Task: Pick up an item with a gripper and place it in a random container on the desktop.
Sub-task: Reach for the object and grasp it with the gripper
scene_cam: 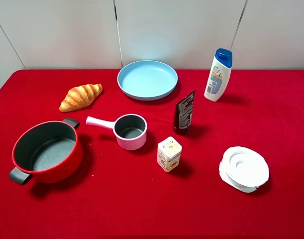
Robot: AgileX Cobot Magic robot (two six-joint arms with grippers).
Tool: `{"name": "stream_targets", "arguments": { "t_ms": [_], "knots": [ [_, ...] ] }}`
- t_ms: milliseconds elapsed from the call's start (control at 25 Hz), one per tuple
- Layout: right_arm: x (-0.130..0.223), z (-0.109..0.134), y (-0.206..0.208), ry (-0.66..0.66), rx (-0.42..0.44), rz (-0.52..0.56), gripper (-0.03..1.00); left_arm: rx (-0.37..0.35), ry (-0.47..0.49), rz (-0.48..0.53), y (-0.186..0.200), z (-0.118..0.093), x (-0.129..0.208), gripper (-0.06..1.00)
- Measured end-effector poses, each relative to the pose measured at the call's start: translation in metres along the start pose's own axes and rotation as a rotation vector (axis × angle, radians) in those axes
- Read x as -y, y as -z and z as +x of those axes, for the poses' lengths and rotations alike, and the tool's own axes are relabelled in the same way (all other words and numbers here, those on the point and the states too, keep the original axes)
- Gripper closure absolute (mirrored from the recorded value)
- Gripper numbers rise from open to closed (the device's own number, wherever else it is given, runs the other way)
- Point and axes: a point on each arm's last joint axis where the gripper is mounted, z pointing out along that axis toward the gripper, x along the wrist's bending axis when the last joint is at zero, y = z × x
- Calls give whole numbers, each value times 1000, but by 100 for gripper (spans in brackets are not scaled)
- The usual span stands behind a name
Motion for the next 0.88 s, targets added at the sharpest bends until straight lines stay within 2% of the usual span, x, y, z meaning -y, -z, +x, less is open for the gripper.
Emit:
{"name": "stream_targets", "arguments": {
  "t_ms": [880],
  "knots": [
    [0, 0, 0, 0, 0, 0, 27, 0, 0, 0, 0, 0, 0, -5]
  ]
}}
